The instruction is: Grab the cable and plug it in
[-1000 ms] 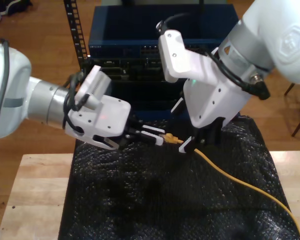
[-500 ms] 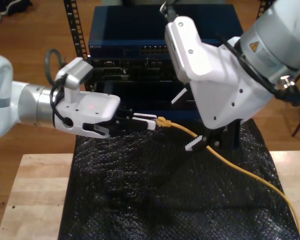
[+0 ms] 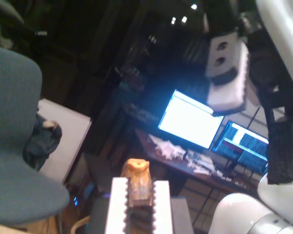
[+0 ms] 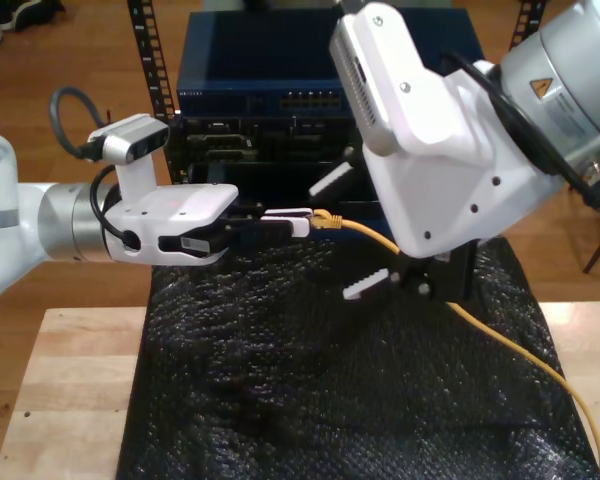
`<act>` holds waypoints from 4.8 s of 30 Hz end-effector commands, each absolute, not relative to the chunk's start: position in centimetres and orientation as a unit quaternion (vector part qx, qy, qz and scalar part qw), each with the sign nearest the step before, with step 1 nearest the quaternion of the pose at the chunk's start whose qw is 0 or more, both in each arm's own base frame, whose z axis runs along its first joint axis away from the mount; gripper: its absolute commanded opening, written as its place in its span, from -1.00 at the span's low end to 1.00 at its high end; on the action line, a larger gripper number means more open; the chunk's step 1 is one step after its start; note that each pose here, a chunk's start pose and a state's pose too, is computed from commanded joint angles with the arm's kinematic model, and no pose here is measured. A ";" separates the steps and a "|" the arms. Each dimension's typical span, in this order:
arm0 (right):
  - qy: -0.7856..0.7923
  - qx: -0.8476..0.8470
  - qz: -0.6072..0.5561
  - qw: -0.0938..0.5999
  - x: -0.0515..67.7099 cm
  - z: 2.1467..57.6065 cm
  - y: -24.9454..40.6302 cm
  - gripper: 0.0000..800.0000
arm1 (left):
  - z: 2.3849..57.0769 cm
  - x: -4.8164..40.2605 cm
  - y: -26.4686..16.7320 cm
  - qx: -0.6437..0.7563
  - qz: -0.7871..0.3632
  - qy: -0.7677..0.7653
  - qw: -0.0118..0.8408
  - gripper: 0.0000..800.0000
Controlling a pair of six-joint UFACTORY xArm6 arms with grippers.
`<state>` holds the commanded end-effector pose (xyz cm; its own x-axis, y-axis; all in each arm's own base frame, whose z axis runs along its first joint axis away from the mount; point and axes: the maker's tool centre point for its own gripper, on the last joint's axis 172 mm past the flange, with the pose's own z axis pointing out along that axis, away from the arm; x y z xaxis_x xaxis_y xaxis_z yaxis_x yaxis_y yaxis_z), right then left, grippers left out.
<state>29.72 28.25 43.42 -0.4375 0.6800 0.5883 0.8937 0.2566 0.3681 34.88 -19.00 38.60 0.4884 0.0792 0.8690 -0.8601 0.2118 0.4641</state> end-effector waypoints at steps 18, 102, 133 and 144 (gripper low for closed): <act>-0.752 -0.509 -0.407 0.101 32.3 44.7 27.6 0.86 | 39.9 33.4 -17.9 0.496 0.316 -0.305 0.749 -0.99; -0.763 -0.445 -0.455 0.112 31.7 44.4 31.2 -0.18 | 43.2 31.1 -16.3 0.427 0.199 -0.239 0.849 -0.99; -0.764 -0.445 -0.453 0.115 31.5 44.3 31.3 -0.34 | 43.1 30.8 -16.1 0.423 0.159 -0.217 0.865 -0.99; -0.764 -0.444 -0.453 0.116 31.5 44.3 31.4 -0.45 | 43.0 30.8 -16.1 0.422 0.158 -0.217 0.866 -0.99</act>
